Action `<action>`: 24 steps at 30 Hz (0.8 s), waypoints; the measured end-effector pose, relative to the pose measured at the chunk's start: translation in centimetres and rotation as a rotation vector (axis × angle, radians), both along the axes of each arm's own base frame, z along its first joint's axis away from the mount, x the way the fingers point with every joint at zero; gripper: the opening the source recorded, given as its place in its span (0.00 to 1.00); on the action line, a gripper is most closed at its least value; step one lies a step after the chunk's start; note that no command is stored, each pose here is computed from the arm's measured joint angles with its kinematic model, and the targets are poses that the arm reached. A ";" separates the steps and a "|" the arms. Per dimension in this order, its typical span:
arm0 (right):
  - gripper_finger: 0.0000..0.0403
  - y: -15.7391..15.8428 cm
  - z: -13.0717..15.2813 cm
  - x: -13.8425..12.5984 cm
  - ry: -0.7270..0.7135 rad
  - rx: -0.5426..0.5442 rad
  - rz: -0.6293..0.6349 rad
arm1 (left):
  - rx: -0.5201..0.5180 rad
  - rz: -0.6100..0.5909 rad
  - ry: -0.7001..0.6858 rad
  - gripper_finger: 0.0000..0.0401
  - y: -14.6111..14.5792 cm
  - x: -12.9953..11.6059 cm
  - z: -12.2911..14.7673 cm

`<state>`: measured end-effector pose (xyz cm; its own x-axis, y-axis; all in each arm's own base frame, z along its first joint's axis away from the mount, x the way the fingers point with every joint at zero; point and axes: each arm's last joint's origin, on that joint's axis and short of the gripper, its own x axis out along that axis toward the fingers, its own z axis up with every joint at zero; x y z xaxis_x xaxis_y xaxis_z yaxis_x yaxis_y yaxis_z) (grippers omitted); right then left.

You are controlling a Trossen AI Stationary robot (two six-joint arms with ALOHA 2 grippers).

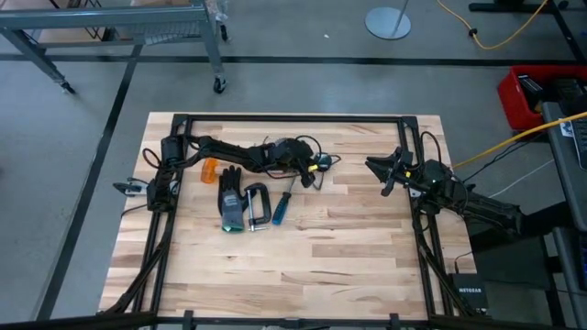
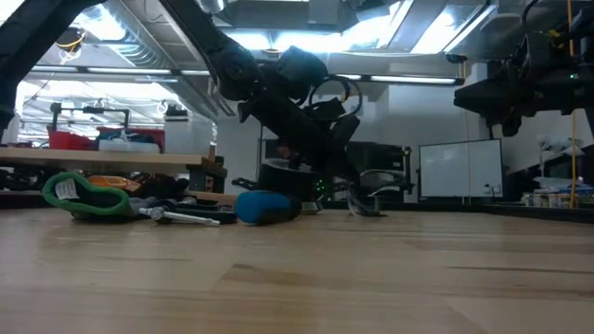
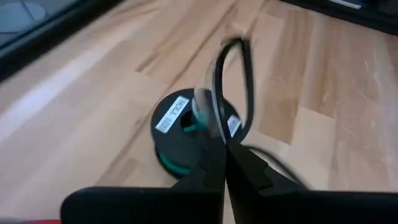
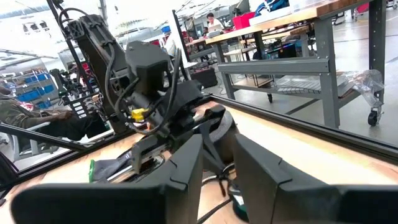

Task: Coil cords
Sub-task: Uncoil the wire from the cable spool

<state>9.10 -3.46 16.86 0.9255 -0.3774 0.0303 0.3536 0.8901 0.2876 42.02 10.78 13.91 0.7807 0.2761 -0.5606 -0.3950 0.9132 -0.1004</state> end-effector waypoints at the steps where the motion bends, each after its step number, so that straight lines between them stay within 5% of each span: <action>1: 0.24 0.0 0.0 0.0 0.000 0.000 0.000 | -0.003 0.001 0.008 0.00 0.0 0.0 -0.1; 18: 0.24 0.1 0.0 0.0 0.003 0.000 0.019 | -0.014 -0.077 0.104 0.00 -2.3 -0.1 -0.9; 24: 0.24 0.1 0.0 0.0 0.004 -0.006 0.019 | 0.039 -0.090 0.006 0.00 -2.5 -0.1 2.0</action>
<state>9.12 -3.41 16.85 0.9326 -0.3597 0.0288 0.3378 0.8983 0.2809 41.96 8.29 15.94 0.7997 0.2273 -0.5557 -0.3122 0.9480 -0.0615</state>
